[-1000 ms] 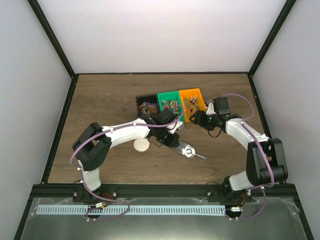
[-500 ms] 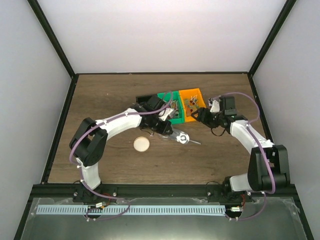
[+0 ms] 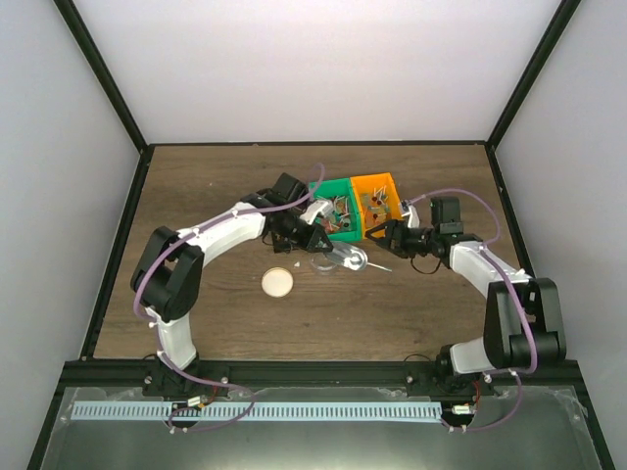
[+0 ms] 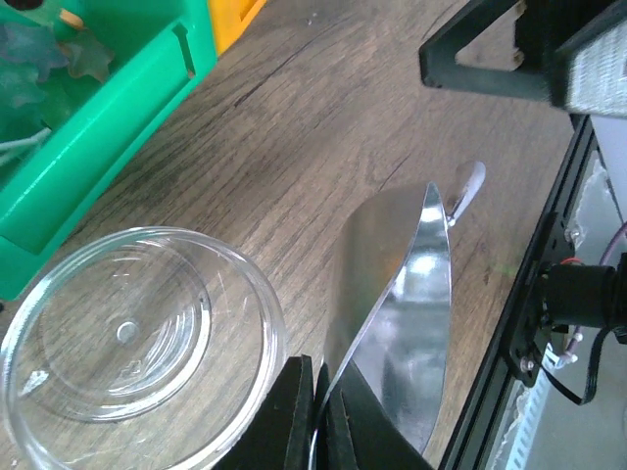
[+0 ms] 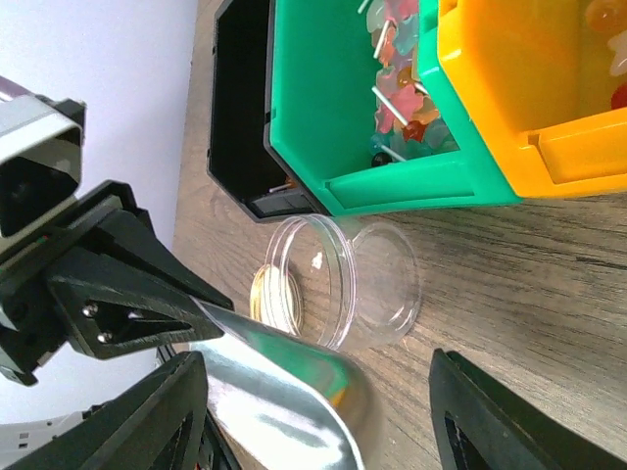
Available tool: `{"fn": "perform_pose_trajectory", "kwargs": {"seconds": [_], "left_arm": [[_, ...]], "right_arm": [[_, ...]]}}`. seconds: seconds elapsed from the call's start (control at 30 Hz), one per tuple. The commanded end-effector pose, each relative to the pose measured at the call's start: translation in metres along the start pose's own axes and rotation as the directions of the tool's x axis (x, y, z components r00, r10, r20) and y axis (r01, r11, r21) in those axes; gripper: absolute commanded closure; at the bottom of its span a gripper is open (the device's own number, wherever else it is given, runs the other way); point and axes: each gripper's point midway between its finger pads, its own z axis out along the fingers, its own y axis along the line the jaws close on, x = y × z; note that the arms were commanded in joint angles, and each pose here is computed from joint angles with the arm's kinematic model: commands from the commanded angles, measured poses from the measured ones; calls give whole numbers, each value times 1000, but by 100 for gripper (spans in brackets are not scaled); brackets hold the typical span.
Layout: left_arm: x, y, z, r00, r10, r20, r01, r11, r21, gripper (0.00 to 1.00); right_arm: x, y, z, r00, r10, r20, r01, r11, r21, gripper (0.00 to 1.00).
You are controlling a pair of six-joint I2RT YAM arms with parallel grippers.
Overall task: Pack the candies
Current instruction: Pick up the spatula from the center of the board.
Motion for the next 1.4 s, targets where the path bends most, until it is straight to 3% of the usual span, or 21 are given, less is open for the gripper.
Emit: {"fn": "perform_pose_trajectory", "kwargs": {"seconds": [0.0, 0.23, 0.83, 1.0, 1.1, 1.13, 1.23, 1.37], "left_arm": [[-11, -21, -21, 996, 74, 49, -79, 993, 92, 96], [-14, -15, -28, 996, 59, 63, -66, 990, 128, 96], [-31, 5, -35, 995, 31, 97, -47, 985, 168, 96], [-36, -1, -38, 993, 31, 117, -57, 973, 226, 96], [-40, -5, -41, 991, 40, 129, -71, 967, 245, 96], [-41, -5, -42, 990, 41, 132, -72, 967, 244, 96], [-40, -3, -43, 990, 38, 132, -70, 967, 244, 96], [-39, 2, -46, 991, 36, 131, -67, 970, 234, 96]], "right_arm": [[0, 3, 4, 1000, -19, -24, 18, 998, -54, 36], [10, -1, 9, 998, 9, -65, -15, 996, -90, 52], [26, 16, 10, 990, -1, -140, -30, 975, -220, 62], [29, 16, 10, 989, -2, -145, -30, 976, -218, 61], [29, 14, 10, 989, 5, -145, -35, 978, -205, 37], [29, 14, 10, 989, 6, -145, -36, 979, -203, 36], [29, 14, 9, 990, 2, -141, -30, 979, -200, 37], [28, 16, 8, 991, -3, -135, -24, 980, -196, 47]]}}
